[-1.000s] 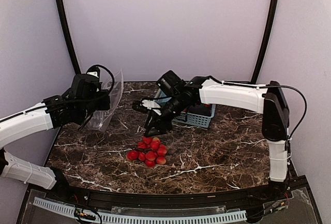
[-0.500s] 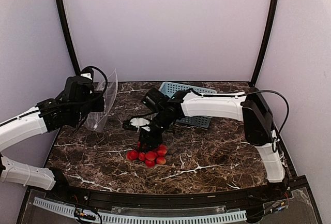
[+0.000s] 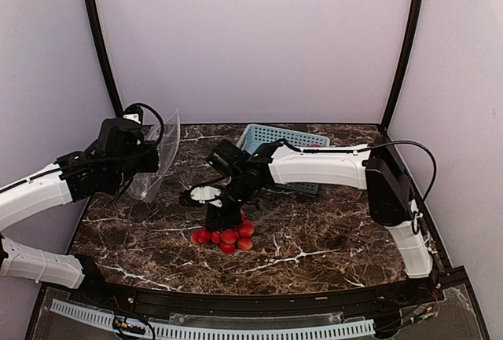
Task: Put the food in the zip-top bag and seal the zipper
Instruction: Pick up the fake fruit at the center of the board.
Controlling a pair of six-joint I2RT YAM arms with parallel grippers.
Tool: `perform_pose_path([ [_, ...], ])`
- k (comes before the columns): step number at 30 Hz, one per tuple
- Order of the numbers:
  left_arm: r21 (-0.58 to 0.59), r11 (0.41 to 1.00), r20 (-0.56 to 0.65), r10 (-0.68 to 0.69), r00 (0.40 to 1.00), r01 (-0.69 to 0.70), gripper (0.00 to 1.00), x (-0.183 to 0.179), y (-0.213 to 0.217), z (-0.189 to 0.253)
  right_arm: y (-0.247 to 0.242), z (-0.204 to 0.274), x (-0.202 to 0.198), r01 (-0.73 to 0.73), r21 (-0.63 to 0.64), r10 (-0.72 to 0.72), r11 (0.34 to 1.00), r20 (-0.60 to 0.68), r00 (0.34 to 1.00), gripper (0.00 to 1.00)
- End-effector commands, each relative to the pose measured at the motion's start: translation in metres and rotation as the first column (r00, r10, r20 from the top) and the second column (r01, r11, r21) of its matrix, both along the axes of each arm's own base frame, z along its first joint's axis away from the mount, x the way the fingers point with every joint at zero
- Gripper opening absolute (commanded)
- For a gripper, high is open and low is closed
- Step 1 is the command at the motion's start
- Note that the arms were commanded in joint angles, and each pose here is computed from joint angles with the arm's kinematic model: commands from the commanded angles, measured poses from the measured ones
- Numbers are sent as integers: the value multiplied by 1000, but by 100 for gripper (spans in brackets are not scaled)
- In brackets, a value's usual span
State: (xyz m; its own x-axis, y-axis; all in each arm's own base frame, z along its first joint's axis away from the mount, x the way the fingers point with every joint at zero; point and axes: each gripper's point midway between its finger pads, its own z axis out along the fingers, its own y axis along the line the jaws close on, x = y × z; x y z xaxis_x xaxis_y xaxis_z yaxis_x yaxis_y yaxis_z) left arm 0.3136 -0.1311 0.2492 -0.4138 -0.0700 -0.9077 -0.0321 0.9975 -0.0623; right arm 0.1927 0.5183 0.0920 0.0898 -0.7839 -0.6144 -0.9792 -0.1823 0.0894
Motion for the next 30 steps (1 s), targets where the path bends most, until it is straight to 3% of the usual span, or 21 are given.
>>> perform_pose_path([
  [1,-5,1000,-15,5,1000,-5,1,-5,6,-5,2,10,9,21,9,-21,1000,69,997,13],
  [4,-2,1000,-19,8,1000,-8,1,-4,6,-7,-10,28,10,32,8,-33,999,114,993,0],
  [9,-25,999,-51,-32,998,31,1,1,-9,-19,-43,81,10,58,58,-65,997,130,989,0],
  [18,-146,981,-99,-143,985,128,1,19,-54,-38,-89,203,23,112,292,-137,950,65,988,0],
  [25,-340,914,-77,-262,962,222,1,27,-98,-33,-112,284,42,180,478,-135,859,-128,983,0],
  [30,-463,851,-49,-306,951,250,1,33,-121,-20,-106,323,39,164,584,-46,795,-211,976,0],
])
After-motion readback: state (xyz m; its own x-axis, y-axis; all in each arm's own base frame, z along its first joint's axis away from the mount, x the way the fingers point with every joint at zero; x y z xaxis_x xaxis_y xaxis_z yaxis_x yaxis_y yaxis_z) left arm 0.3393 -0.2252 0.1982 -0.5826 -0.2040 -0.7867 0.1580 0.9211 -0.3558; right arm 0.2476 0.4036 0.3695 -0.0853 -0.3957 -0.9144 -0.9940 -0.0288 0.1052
